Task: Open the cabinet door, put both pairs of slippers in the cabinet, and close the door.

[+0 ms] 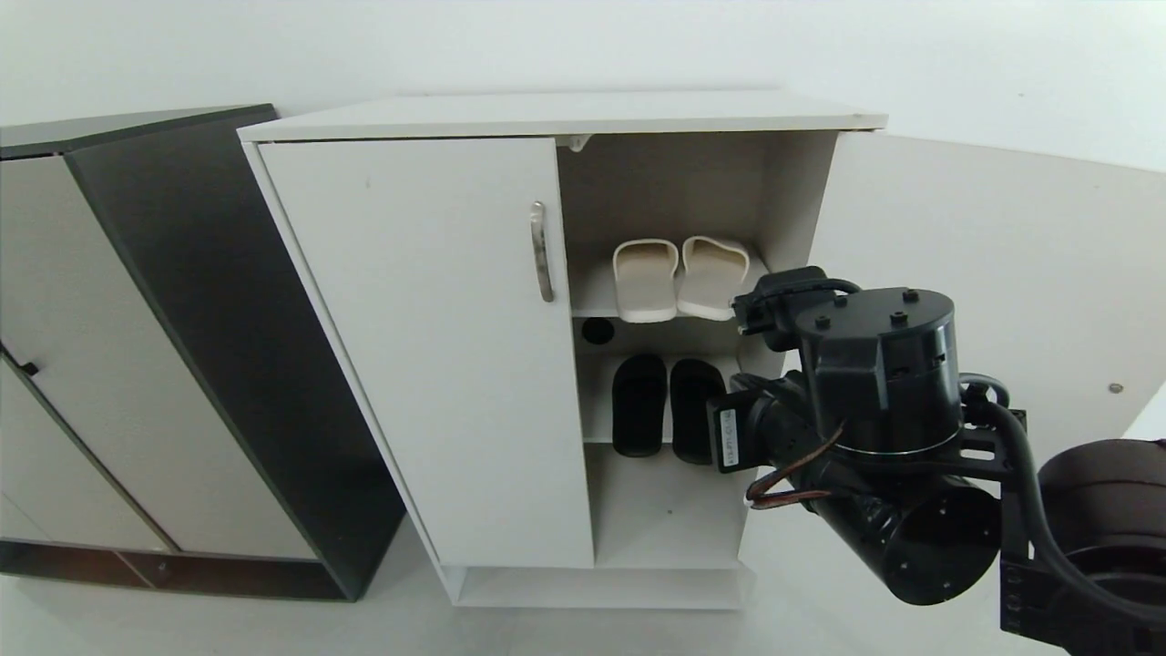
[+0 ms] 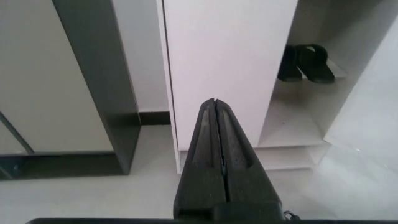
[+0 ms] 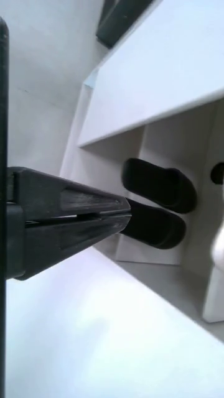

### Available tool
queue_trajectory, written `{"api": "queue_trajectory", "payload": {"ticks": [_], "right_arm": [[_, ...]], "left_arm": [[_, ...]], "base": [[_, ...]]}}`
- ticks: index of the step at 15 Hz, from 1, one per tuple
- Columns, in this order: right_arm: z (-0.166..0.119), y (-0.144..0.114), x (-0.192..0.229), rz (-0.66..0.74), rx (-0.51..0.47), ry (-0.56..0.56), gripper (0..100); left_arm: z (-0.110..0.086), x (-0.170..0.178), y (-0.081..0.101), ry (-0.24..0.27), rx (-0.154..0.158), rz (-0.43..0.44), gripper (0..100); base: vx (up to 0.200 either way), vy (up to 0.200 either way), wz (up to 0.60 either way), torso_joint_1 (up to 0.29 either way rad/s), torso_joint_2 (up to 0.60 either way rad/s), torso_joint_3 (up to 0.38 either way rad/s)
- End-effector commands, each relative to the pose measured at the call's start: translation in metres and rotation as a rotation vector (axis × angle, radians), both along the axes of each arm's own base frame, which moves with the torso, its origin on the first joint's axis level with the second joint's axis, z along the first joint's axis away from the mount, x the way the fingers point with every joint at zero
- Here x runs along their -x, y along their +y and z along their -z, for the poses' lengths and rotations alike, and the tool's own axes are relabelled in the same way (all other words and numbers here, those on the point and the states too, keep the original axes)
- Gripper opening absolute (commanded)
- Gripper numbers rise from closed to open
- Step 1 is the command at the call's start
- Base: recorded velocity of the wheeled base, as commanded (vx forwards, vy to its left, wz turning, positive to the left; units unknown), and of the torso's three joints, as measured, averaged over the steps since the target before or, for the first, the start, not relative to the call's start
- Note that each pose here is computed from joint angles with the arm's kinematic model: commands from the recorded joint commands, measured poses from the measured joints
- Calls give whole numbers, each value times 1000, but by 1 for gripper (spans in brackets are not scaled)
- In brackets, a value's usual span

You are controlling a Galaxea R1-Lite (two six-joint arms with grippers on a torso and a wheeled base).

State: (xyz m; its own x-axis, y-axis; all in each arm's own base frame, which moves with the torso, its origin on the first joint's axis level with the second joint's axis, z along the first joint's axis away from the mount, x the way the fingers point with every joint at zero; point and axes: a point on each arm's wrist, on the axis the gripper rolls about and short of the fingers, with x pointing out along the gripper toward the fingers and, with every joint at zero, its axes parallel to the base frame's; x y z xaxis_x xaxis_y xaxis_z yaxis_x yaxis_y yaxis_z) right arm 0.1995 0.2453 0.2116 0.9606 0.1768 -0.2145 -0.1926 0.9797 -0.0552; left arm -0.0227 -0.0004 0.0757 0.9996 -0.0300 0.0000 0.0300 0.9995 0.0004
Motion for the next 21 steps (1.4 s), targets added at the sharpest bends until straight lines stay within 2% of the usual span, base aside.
{"api": "queue_trajectory", "payload": {"ticks": [1,5,11,21], "right_arm": [[2,1,-1,0,4,3,0],[4,-2,-4,14,9,8,0],[23,-3,-13,30,67,47,0],[24,-4,-14,36,68,48,0]], "left_arm": [[0,0,0,2,0,1,0],[0,0,0,2,0,1,0],[0,0,0,2,0,1,0],[0,0,0,2,0,1,0]], "base": [[-200,0,0,2,2,2],[-200,0,0,4,2,2],[0,0,0,0,0,0],[0,0,0,0,0,0]]}}
